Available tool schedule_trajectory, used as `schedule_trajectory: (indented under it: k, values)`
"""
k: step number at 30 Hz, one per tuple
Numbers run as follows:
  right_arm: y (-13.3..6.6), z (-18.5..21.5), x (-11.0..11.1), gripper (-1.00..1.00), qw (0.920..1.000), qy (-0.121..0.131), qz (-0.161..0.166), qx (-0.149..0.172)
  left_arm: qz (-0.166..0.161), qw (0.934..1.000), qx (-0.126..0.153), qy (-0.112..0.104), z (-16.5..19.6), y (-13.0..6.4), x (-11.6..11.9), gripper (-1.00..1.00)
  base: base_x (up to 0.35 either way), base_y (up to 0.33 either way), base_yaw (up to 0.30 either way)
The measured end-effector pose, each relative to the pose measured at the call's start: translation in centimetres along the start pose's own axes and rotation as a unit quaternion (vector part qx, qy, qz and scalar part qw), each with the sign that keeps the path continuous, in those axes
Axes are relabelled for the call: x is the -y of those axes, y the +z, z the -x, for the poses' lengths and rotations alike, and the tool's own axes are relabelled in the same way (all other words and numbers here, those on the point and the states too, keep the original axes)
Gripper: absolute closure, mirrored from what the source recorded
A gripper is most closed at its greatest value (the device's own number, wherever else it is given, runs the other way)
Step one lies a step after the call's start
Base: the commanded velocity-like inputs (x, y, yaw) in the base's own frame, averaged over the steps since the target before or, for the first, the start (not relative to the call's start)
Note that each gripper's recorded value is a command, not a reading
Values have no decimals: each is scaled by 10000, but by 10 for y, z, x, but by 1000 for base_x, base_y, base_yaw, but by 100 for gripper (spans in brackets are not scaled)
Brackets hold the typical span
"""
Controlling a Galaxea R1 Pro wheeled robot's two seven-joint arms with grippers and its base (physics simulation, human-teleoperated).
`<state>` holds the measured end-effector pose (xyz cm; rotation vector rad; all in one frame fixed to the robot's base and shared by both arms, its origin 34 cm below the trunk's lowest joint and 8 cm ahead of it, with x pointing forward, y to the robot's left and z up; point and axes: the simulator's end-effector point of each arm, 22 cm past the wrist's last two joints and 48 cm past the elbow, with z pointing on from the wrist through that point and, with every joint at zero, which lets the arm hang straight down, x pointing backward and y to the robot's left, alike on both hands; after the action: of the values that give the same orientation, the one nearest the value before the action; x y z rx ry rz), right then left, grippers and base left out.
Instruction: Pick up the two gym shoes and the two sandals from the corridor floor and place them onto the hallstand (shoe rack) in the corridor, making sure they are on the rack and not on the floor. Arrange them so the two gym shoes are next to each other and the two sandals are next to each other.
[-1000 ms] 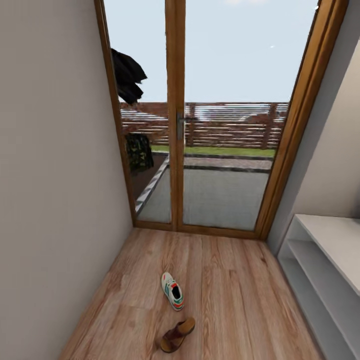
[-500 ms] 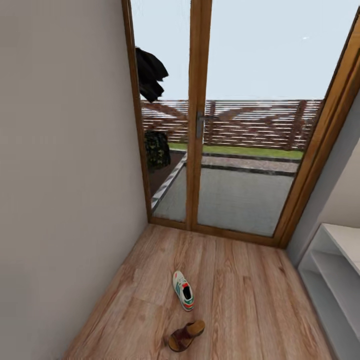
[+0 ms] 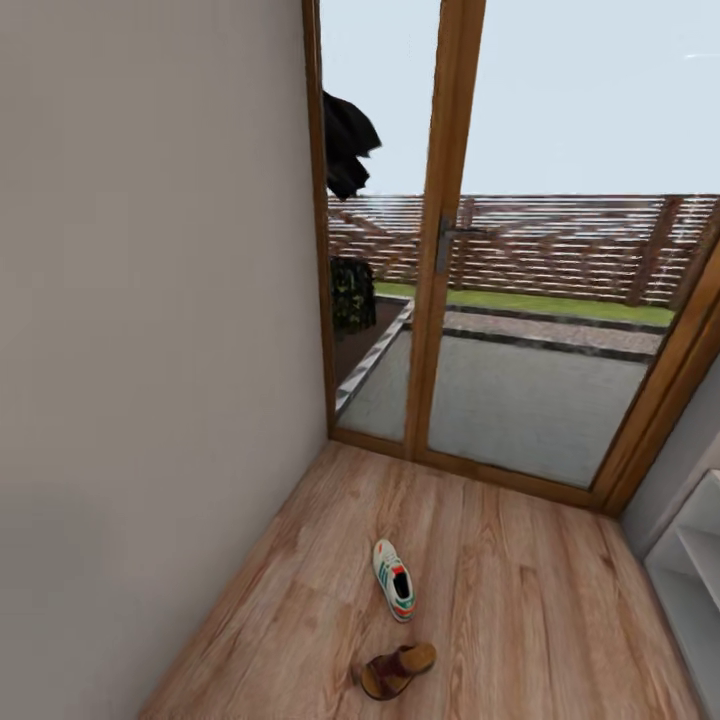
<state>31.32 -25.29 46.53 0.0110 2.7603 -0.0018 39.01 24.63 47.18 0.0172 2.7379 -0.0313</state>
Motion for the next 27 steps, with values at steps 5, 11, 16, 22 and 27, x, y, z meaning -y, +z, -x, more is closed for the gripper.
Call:
schedule_trajectory:
  k: [5, 11, 16, 22, 27]
  values:
    - [0, -1, 0, -100, 10000, -3, 0, -17, 6, 10000, -19, -6, -2, 0, 0, -100, 0, -146, 175]
    - [0, -2, 0, -100, 10000, -24, 1, -29, 5, 10000, -23, -8, -2, 0, 0, -100, 0, -275, 31]
    - [0, -2, 0, -100, 10000, -34, 4, -32, 8, 10000, -25, -12, -2, 0, 0, -100, 0, -219, 3]
    - [0, -3, -1, -100, 10000, -57, 11, -31, 8, 10000, -25, -8, -2, 0, 0, -100, 0, -132, 1]
    - [0, -2, -1, -100, 10000, -47, 10, -30, 9, 10000, -25, -8, -2, 0, 0, -100, 0, -28, 0]
